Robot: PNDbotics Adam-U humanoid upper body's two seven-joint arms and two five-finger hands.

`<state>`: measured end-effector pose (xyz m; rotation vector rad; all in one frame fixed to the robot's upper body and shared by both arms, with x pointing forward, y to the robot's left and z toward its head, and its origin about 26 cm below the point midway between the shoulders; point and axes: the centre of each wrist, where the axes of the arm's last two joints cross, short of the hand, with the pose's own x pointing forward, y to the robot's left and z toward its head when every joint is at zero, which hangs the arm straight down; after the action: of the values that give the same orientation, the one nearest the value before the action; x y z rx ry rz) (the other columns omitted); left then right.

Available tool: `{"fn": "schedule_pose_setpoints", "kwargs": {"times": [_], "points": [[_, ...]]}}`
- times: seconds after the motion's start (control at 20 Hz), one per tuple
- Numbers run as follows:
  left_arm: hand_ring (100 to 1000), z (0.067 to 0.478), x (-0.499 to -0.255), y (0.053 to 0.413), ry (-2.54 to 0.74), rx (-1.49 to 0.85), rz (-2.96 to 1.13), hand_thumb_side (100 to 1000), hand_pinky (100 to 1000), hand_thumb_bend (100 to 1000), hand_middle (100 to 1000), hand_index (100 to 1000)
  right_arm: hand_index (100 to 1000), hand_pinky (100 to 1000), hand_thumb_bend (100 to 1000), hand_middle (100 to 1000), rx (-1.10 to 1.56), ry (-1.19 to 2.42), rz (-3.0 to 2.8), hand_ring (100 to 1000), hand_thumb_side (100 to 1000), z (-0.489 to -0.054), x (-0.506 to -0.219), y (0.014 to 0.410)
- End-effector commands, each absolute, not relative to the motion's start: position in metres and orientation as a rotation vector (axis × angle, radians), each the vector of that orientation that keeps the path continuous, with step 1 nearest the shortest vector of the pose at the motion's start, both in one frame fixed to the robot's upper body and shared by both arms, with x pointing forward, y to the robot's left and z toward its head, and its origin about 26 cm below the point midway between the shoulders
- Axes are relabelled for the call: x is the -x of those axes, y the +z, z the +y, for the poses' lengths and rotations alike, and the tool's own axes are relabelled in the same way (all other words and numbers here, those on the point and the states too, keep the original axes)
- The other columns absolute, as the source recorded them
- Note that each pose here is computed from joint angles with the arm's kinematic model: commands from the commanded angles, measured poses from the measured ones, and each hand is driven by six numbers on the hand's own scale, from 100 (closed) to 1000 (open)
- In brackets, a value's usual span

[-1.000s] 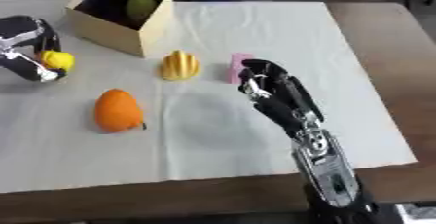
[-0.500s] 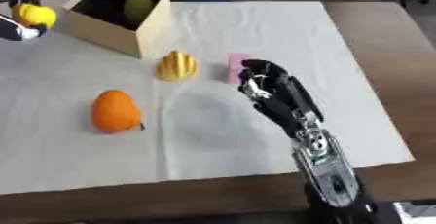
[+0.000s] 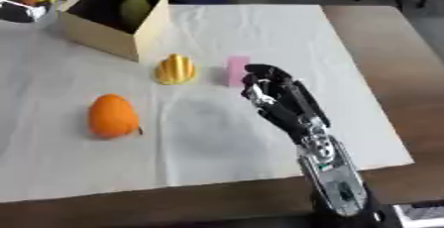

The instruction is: Pick up objects on the table and place them in the box.

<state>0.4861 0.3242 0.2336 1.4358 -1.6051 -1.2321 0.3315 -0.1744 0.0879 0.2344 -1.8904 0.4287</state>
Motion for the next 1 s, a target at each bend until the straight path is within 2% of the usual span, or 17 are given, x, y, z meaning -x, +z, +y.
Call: {"fn": "schedule_pose_setpoints", "kwargs": {"times": [0.05, 0.25, 0.35, 0.4, 0.45, 0.65, 0.8, 0.85, 1.0], "points": [[550, 0.320, -0.489, 0.244, -1.154, -1.472, -1.679, 112, 696, 233, 569, 717, 779, 674, 100, 628, -0.256, 0.436, -1.916, 603, 451, -0.171, -0.333, 0.096], [685, 0.314, -0.491, 0.235, -1.190, -1.419, -1.653, 108, 770, 290, 753, 839, 779, 674, 100, 628, -0.260, 0.434, -1.915, 603, 450, -0.171, -0.333, 0.095], [751, 0.313, -0.491, 0.234, -1.201, -1.405, -1.644, 228, 808, 321, 833, 901, 779, 674, 100, 628, -0.261, 0.433, -1.915, 603, 450, -0.171, -0.333, 0.095], [758, 0.312, -0.491, 0.234, -1.210, -1.399, -1.638, 241, 812, 323, 840, 906, 779, 674, 100, 628, -0.261, 0.432, -1.915, 603, 450, -0.171, -0.333, 0.095], [780, 0.312, -0.491, 0.235, -1.216, -1.395, -1.635, 313, 827, 343, 868, 925, 779, 674, 100, 628, -0.260, 0.432, -1.915, 603, 450, -0.171, -0.333, 0.095], [797, 0.311, -0.490, 0.239, -1.208, -1.390, -1.653, 415, 840, 363, 890, 944, 779, 674, 100, 628, -0.259, 0.429, -1.915, 603, 450, -0.171, -0.333, 0.095], [787, 0.312, -0.489, 0.241, -1.194, -1.379, -1.672, 384, 834, 349, 877, 934, 779, 674, 100, 628, -0.256, 0.427, -1.915, 603, 450, -0.172, -0.333, 0.094], [771, 0.312, -0.488, 0.243, -1.193, -1.373, -1.684, 314, 827, 338, 849, 922, 779, 674, 100, 628, -0.254, 0.426, -1.916, 603, 450, -0.172, -0.333, 0.094], [732, 0.312, -0.483, 0.252, -1.253, -1.330, -1.717, 238, 808, 346, 787, 882, 779, 674, 100, 628, -0.246, 0.422, -1.917, 603, 450, -0.174, -0.333, 0.095]]}}
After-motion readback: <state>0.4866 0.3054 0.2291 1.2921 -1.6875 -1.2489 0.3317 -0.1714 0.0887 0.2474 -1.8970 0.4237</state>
